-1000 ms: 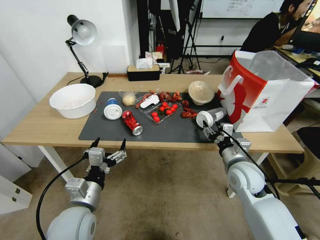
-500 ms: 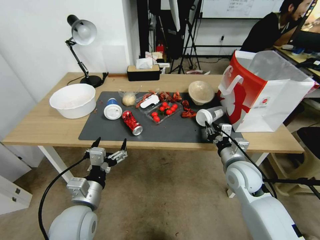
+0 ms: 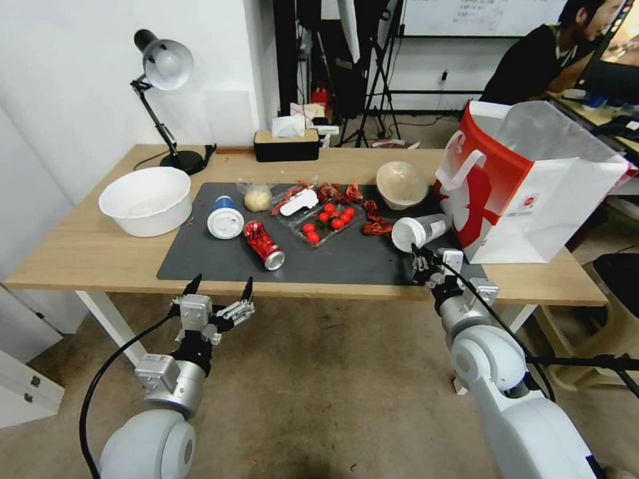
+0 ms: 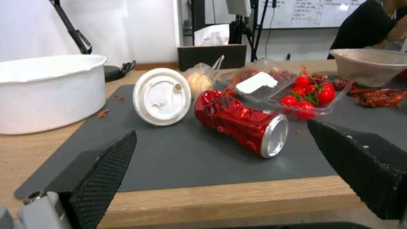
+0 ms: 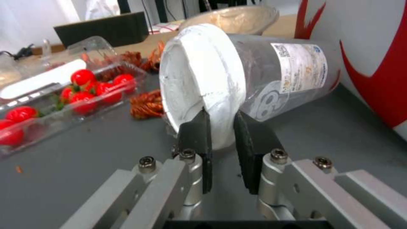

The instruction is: Pick up the trash from the table and place it into the takeout bag.

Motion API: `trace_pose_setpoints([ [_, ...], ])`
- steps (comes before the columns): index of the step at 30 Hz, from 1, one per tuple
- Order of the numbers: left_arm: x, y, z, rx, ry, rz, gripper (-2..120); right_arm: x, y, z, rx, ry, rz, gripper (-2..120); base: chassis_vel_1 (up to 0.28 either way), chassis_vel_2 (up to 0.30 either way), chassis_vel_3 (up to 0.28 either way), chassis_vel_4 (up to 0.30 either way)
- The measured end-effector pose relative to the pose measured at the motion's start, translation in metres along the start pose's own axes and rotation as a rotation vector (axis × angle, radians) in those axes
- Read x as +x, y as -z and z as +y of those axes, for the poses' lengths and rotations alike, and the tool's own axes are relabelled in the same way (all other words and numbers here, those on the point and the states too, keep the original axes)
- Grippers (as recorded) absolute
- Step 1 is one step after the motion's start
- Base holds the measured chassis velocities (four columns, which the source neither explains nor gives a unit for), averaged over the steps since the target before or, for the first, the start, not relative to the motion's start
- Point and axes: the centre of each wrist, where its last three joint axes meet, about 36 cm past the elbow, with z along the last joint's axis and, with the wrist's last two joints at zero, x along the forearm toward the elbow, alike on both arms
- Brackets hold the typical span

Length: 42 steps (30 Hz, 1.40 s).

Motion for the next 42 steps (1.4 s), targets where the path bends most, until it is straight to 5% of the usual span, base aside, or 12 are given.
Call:
trace_pose_setpoints([
  [14,0.003,0.001,-0.002,-0.004,-0.001,-0.010,100,0.042,0.051,0.008,-0.005,0.239,-0.227,11,0.000,0.000,0.000,0.000],
  [24,0.005,0.004,-0.004,-0.006,-0.001,-0.015,100,0.057,0.104,-0.017,0.021,0.344,-0.448,11,0.000,0.000,0.000,0.000],
  [27,0.006,0.005,-0.004,-0.006,0.000,-0.015,100,0.058,0.122,-0.029,0.041,0.316,-0.501,11,0.000,0.000,0.000,0.000],
  [31,0.009,0.007,-0.004,-0.010,0.001,-0.017,100,0.055,0.161,-0.067,0.096,0.122,-0.560,11,0.000,0.000,0.000,0.000],
  [42,0.010,0.009,-0.004,-0.016,0.005,-0.024,100,0.029,0.186,-0.109,0.063,-0.142,-0.482,11,0.000,0.000,0.000,0.000],
])
